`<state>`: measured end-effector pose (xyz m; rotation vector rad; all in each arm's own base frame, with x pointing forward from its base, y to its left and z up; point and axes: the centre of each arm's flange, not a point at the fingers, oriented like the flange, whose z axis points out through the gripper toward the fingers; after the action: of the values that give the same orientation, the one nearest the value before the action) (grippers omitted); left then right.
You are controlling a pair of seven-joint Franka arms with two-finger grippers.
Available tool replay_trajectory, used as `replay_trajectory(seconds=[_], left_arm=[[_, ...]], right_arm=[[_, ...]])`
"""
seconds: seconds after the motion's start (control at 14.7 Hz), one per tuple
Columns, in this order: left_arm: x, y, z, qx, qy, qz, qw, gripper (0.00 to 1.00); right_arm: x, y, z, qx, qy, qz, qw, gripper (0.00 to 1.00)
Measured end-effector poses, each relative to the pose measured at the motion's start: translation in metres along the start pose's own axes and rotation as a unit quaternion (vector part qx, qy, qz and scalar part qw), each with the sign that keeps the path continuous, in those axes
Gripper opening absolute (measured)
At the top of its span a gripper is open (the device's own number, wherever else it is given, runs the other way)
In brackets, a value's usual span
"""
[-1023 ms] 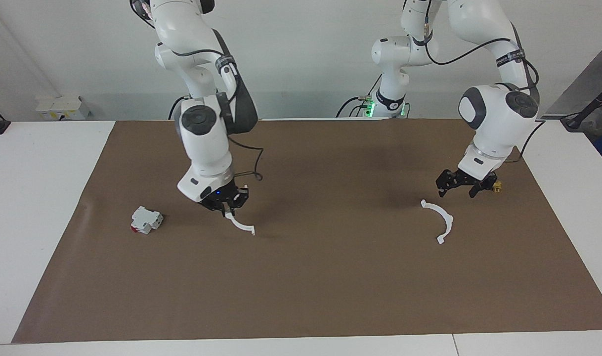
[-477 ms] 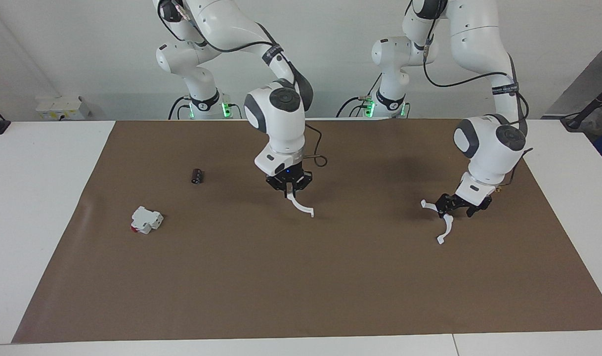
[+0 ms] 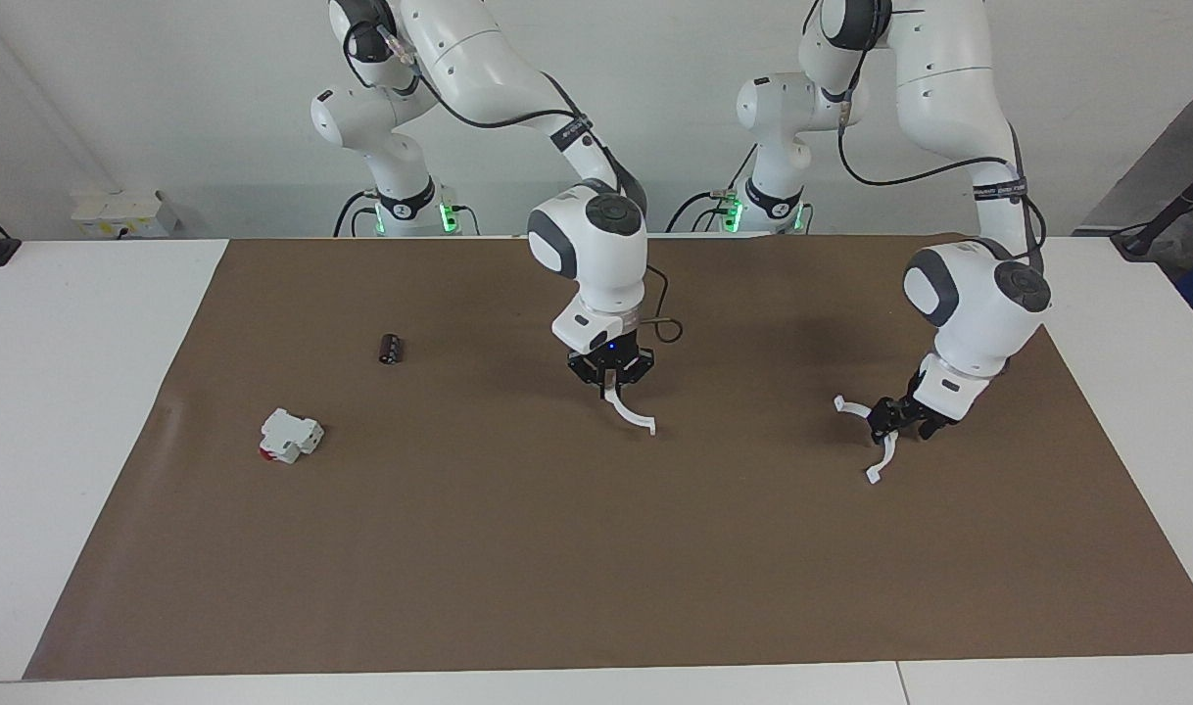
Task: Assemble drain pipe with both arms
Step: 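Place the clamp half mid-table with the right gripper and withdraw it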
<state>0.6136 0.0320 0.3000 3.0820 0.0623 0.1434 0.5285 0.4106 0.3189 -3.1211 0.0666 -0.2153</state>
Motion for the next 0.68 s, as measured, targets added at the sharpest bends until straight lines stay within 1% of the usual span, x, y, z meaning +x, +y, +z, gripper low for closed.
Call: replay_trajectory(seconds=[0.27,0.55,0.61,0.68], left_arm=[[-0.001,0.004,0.002,-0.002,-0.007,-0.015,1.000,0.89],[-0.003,0.005,0.003,-0.003,-0.014,-0.022,1.000,0.88],[-0.003,0.005,0.003,-0.003,-0.015,-0.022,1.000,0.86],[-0.004,0.005,0.003,-0.003,-0.018,-0.022,1.000,0.73]], right_arm=[[-0.011,-0.013,0.019,0.001,0.001,-0.014,1.000,0.21],[-0.012,-0.012,0.026,-0.002,-0.001,-0.013,1.000,0.21],[-0.013,-0.011,0.027,-0.002,-0.002,-0.008,1.000,0.25],[-0.013,-0.011,0.027,-0.003,-0.002,-0.001,1.000,0.34]])
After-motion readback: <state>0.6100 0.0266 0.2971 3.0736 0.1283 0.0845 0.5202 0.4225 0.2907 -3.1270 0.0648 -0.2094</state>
